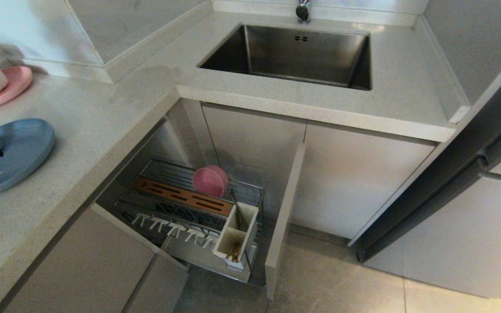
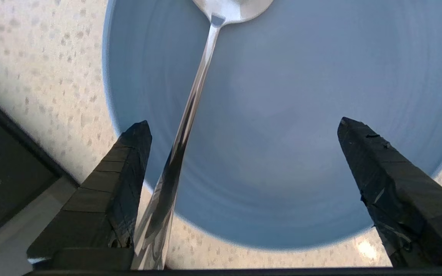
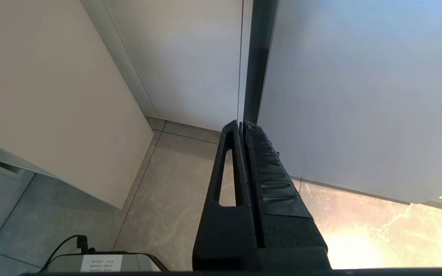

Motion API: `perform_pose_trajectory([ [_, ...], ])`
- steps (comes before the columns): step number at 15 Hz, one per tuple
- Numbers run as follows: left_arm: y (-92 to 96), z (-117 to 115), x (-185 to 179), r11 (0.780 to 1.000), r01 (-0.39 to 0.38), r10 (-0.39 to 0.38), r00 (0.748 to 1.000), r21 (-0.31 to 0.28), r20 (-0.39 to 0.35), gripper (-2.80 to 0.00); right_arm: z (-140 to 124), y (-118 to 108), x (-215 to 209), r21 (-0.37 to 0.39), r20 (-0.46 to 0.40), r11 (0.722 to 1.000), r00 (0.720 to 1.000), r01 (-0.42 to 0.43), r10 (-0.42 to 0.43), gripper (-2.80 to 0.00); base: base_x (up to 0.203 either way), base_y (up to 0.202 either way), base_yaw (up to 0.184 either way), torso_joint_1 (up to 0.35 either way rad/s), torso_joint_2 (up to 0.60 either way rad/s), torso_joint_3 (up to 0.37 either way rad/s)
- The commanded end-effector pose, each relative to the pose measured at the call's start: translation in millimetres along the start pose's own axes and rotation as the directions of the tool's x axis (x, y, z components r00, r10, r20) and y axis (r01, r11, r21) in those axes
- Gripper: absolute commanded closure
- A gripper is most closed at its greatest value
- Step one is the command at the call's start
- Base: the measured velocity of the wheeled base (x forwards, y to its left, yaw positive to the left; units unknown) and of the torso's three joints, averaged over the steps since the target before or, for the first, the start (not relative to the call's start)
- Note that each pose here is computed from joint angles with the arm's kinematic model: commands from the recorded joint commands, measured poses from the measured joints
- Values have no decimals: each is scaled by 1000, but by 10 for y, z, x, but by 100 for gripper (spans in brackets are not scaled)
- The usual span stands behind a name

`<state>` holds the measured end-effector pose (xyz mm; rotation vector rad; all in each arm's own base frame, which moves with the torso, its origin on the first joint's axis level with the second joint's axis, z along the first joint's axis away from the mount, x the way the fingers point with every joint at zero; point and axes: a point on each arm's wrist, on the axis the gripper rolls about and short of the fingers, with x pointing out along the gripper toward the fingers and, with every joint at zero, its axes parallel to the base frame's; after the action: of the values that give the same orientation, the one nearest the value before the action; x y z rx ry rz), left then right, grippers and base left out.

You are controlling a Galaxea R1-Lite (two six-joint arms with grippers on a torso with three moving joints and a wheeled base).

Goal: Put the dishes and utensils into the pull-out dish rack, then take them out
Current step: Pick up the spoon and place it in the cupboard

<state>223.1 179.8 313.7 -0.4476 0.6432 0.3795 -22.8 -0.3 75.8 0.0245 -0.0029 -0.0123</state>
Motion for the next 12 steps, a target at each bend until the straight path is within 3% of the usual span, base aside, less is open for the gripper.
perform_pose_trajectory([
  [1, 10, 0, 41, 1000, 3, -3, 1000, -4, -11, -280, 1, 0, 1, 0, -1, 1000, 1000, 0, 0, 0, 0, 0, 0, 0, 0, 0],
  [12, -47, -34, 160, 1000, 23, -23, 998, 5, -50, -280, 0, 0, 0, 0, 0, 1000, 1000, 0, 0, 0, 0, 0, 0, 0, 0, 0],
])
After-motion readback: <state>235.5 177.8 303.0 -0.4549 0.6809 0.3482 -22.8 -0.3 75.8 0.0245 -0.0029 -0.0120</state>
